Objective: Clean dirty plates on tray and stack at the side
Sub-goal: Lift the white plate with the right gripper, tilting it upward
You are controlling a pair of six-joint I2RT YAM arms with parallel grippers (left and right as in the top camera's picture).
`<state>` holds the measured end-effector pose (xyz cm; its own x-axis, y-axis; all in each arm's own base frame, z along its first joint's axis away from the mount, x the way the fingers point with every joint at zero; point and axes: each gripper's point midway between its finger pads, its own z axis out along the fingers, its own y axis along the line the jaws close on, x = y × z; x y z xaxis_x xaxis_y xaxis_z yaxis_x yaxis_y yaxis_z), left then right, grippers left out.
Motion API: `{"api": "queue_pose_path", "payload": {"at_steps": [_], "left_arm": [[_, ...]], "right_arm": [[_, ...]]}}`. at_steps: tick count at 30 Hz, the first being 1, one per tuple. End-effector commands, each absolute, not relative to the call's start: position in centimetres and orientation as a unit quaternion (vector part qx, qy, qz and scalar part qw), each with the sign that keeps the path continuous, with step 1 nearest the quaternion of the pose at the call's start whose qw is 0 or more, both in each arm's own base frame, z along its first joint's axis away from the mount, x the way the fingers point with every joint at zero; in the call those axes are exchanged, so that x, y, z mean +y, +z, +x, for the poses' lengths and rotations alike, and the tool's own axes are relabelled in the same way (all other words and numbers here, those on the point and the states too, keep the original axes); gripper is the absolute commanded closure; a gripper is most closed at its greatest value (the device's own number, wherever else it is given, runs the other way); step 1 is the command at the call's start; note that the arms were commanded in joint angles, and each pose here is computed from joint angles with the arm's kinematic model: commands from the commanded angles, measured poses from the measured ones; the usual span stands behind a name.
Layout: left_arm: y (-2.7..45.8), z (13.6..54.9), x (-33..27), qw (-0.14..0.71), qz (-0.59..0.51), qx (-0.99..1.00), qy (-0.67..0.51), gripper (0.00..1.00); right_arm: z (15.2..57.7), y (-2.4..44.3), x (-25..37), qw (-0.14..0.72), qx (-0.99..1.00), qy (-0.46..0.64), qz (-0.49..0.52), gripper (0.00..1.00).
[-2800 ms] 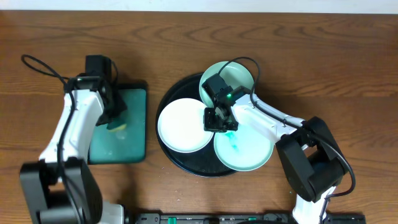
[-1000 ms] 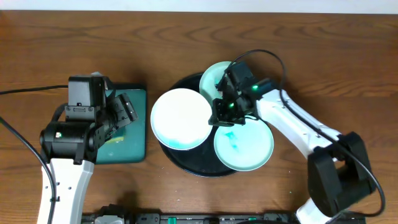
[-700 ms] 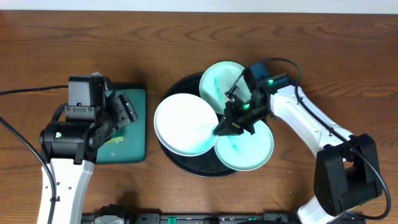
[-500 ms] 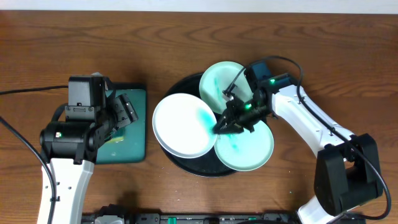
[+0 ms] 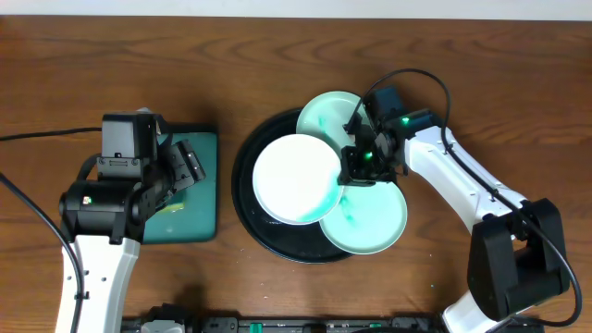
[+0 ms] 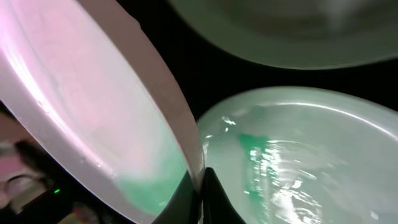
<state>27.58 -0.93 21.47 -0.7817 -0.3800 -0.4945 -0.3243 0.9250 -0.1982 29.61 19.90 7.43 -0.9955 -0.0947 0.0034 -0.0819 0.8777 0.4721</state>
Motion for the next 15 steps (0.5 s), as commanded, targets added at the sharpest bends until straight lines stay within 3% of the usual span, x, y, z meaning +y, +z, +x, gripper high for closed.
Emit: {"api": "queue_pose_path", "payload": {"at_steps": [1,6,15], "left_arm": [[21.0,27.8,-0.8,0.264,-0.192,0.944,-0.046,0.20],[20.1,28.2,-0.8,0.248,-0.192,0.948,-0.040,0.20],[19.1,28.6,-0.9,0.231,-0.193,0.953,-0.038,0.20]], "right_arm": [[29.7,7.8,19.8,-0.001,-0.975,-0.221,0.039,0.98],[30.3,9.4,21.1,-0.020,-0.975,-0.212,0.062,0.98],[34.6,15.5,20.5,-0.152,-0.980,-0.068,0.111,0.98]]}}
